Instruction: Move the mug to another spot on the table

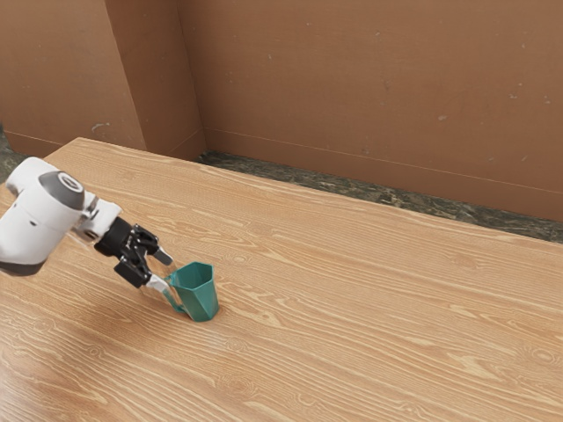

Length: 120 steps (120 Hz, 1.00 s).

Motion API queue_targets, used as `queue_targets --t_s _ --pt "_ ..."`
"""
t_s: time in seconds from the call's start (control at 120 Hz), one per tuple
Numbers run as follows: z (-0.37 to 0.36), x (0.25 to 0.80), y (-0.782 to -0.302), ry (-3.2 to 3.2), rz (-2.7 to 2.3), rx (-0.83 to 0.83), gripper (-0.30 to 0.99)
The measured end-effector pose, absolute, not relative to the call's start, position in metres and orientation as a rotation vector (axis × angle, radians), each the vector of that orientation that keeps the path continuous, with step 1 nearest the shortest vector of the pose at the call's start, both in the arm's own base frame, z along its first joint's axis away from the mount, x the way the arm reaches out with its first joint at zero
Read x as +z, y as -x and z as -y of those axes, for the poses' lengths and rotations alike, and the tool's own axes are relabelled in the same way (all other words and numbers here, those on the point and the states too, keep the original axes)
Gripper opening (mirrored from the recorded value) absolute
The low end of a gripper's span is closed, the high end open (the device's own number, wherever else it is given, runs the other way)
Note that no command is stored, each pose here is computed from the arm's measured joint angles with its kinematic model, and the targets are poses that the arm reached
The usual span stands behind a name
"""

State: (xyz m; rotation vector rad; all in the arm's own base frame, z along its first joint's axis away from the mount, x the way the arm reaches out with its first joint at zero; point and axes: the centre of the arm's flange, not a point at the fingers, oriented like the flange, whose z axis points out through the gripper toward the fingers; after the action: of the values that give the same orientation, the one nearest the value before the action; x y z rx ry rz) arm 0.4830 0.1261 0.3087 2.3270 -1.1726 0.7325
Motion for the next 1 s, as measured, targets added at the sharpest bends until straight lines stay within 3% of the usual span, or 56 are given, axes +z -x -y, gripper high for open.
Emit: queue_targets --t_s 0.317,0.7,1.0 --pt "-0.137 0.361 -0.491 -2.358 1.301 0.741 0.69" --pt "-0.088 0.472 -0.557 -2.542 1.639 0.238 0.69" --pt "0.033 0.567 -0.571 -2.739 1.437 0.047 0.69"
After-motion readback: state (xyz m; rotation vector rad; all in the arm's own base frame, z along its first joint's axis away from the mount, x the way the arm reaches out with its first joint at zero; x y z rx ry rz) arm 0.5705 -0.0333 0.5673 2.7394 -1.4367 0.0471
